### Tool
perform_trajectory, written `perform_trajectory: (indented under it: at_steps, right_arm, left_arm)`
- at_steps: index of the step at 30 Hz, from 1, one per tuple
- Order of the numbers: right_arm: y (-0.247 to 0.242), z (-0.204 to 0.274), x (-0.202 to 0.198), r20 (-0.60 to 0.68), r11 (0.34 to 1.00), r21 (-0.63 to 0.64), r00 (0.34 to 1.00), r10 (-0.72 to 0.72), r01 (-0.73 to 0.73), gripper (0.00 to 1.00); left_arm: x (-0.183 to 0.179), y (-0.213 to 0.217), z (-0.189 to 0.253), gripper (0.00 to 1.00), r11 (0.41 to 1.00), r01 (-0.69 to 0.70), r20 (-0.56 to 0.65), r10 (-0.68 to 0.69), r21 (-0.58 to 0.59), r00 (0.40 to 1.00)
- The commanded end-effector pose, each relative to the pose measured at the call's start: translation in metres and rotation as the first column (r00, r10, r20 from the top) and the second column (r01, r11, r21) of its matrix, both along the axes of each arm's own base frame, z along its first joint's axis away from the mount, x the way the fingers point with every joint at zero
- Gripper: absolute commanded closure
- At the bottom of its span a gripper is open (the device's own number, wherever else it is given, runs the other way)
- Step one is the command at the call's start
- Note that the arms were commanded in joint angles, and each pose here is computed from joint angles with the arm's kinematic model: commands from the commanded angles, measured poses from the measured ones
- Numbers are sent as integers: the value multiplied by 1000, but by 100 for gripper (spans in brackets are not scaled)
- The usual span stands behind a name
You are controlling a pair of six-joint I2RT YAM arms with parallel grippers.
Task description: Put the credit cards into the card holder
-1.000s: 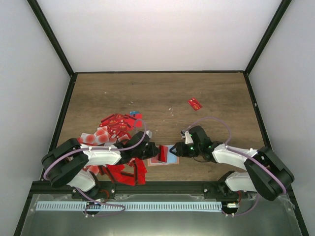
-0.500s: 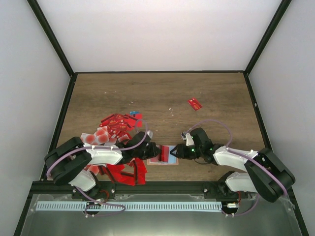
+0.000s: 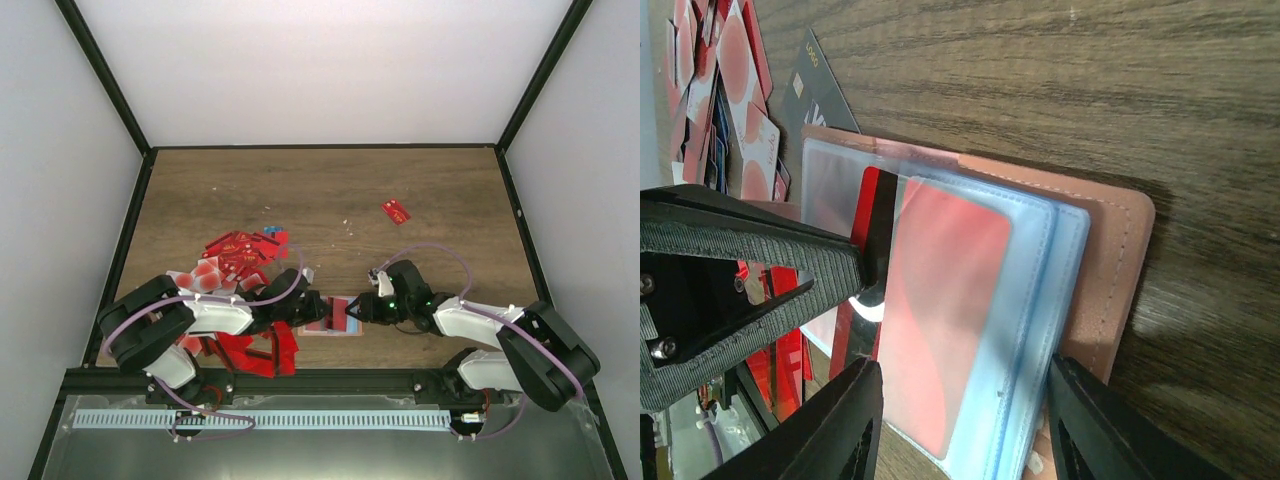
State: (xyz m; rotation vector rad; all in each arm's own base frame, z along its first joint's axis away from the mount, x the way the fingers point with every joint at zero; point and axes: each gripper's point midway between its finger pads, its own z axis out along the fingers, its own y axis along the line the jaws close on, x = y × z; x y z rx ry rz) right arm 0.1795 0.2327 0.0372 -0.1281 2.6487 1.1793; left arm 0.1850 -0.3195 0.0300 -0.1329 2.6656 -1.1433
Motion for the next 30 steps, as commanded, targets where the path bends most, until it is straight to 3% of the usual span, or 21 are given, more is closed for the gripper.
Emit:
perform_trajectory:
  at_steps: [1,30]
  right_arm:
    - [1,3,-4,-13,1000,27,1000,10,-10,53]
    - [-1,0,-11,-49,999,49,999,-11,14,54]
  left_arm:
    - [-10,0,-12,96,1000,2,-52,0,28,999]
    - [-14,-6,-30,96,989,-136,-120,142,60,983]
